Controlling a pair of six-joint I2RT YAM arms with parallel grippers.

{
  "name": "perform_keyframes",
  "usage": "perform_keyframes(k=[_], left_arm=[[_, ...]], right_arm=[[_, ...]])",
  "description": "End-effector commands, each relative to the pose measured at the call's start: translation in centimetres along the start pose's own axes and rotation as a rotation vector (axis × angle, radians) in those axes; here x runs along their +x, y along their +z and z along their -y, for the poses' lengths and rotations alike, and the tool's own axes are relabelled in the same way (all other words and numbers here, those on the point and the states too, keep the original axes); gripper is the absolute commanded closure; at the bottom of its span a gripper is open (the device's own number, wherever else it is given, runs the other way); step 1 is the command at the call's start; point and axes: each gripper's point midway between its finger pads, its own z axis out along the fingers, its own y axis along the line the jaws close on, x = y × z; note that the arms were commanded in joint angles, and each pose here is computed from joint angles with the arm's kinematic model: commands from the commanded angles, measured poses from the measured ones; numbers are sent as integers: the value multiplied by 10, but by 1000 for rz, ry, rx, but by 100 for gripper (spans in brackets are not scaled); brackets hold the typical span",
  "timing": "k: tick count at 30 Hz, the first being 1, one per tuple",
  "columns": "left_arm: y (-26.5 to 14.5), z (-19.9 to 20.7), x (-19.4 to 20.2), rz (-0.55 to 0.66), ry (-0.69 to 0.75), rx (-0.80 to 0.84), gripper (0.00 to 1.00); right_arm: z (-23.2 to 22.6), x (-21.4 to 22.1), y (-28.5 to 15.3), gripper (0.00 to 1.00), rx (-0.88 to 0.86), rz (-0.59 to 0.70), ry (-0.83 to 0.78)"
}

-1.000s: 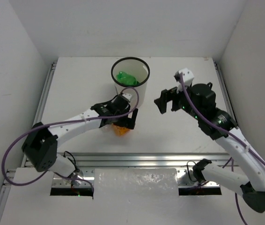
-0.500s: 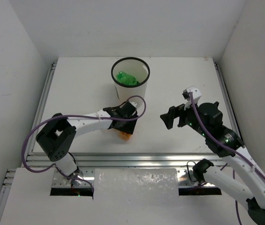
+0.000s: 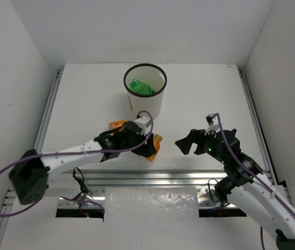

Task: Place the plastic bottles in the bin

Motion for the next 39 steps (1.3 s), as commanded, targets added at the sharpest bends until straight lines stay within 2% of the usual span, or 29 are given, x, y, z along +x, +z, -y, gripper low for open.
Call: perform_keyframes(k=[1, 4, 10, 12, 13, 14, 15, 16, 17, 18, 19, 20, 21, 22, 23, 24, 26, 27, 28, 29, 30, 31, 33, 34, 35, 39], left_arm=[[-52, 82, -63, 326, 45, 431, 100], [-79, 109, -57, 348, 113, 619, 100], [-102, 130, -57, 369, 158, 756, 100], [-109, 133, -60, 384, 159, 777, 100], [-113, 135, -61, 395, 163, 787, 100], [-116, 135, -64, 408, 162, 788, 100], [-118, 136, -67, 417, 163, 786, 100], [-119, 134, -72, 431, 154, 762, 99], [-120, 133, -75, 436, 151, 748, 88], [-114, 127, -74, 415, 133, 704, 64], [-110, 120, -77, 418, 109, 651, 39], [-108, 109, -95, 467, 67, 551, 4], [-98, 92, -89, 421, 30, 448, 0], [-94, 79, -90, 412, 3, 367, 0], [-95, 51, -105, 457, -57, 188, 0], [-90, 22, -87, 387, -122, 38, 0], [-103, -20, -90, 444, -201, -190, 0], [-105, -39, -75, 412, -244, -279, 0], [-109, -49, -71, 416, -266, -330, 0], [-115, -63, -70, 447, -309, -401, 0], [-118, -76, -59, 424, -319, -465, 0], [-121, -85, -57, 437, -329, -512, 0], [-120, -101, -48, 412, -347, -579, 0], [-118, -115, -45, 402, -371, -623, 0], [-116, -120, -45, 400, -382, -634, 0], [-108, -136, -43, 387, -419, -635, 0]], right_arm=[[-50, -23, -3, 1, -272, 134, 192], [-67, -28, -6, 1, -379, 158, 252], [-104, -43, -14, 1, -558, 136, 213], [-109, -45, -11, 5, -587, 124, 210], [-113, -43, -12, 12, -610, 107, 209], [-113, -40, -8, 24, -614, 93, 213], [-115, -41, -8, 43, -627, 94, 211], [-117, -37, -8, 52, -644, 71, 213], [-121, -39, -10, 75, -668, 83, 202], [-121, -39, -10, 94, -674, 82, 199], [-122, -41, -12, 100, -673, 86, 198], [-119, -45, -10, 100, -647, 102, 203], [-116, -53, -9, 100, -604, 121, 168], [-113, -62, -8, 100, -562, 148, 139], [-103, -77, -3, 100, -472, 202, 125], [-98, -97, -5, 100, -392, 230, 64], [-86, -122, -3, 100, -270, 284, 11], [-80, -154, -11, 100, -177, 361, -34], [-77, -160, 3, 100, -138, 342, -64], [-86, -188, -5, 100, -125, 388, -90], [-84, -201, 0, 100, -88, 404, -130], [-81, -203, 21, 100, -57, 372, -156], [-92, -238, 26, 100, -43, 426, -212], [-88, -236, 54, 100, -21, 383, -234], [-98, -259, 55, 100, -30, 425, -252], [-95, -283, 113, 99, 34, 400, -362]])
